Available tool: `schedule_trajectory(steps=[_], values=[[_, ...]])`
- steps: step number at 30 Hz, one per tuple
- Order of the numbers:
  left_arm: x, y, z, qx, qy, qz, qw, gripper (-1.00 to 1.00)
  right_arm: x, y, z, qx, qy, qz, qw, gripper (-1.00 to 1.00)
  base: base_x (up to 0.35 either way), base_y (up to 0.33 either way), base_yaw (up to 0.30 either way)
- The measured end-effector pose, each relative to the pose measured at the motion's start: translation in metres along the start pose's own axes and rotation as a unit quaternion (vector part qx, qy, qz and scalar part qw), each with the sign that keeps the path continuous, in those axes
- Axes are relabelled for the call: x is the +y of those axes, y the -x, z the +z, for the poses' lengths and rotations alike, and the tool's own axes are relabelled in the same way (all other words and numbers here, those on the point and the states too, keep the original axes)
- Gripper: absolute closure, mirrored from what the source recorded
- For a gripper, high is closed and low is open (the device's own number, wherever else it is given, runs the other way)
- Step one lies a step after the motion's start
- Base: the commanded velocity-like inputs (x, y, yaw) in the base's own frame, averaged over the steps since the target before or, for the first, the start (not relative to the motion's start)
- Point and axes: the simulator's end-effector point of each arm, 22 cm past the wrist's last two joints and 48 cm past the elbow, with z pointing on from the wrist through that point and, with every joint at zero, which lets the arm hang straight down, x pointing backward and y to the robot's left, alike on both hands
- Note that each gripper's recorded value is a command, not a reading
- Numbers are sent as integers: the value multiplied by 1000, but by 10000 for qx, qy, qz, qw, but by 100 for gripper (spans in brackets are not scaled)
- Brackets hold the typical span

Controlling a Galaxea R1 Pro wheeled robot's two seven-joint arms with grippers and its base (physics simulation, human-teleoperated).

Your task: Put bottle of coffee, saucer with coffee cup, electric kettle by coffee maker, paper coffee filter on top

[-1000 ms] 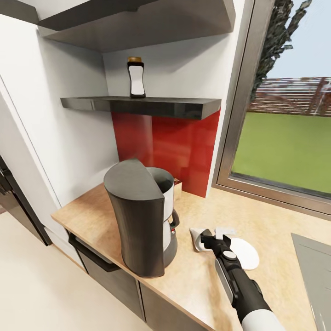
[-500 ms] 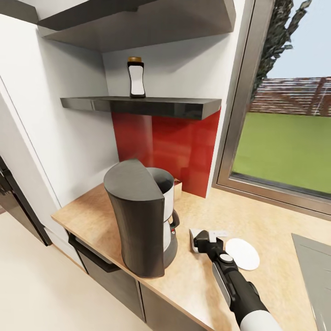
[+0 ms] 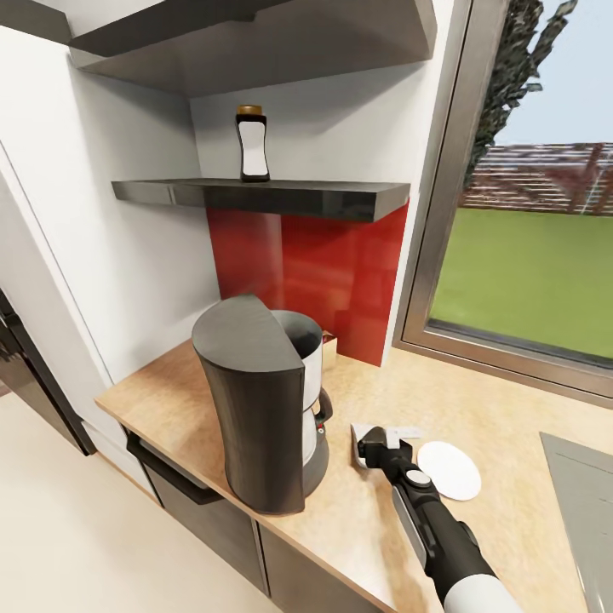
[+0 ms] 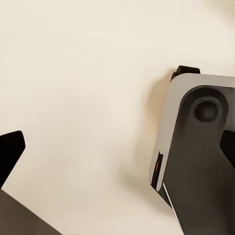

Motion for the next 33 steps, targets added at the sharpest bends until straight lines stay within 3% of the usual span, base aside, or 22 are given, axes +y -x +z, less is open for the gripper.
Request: schedule_trajectory(steps=[8, 9, 16, 33], values=[[0, 0, 0, 0, -1, 0, 10000, -100, 3, -9, 1, 71, 26, -9, 10000, -100, 0, 0, 0], [0, 0, 0, 1, -1, 0, 10000, -100, 6, -10, 1, 60, 55, -38, 10000, 100, 0, 0, 0], [0, 0, 0, -3, -1, -1, 10000, -100, 33, -9, 0, -32, 307, -346, 9989, 100, 0, 0, 0], [1, 0, 0, -3, 1, 0, 10000, -100, 34, -9, 0, -31, 319, -357, 9989, 100, 0, 0, 0]])
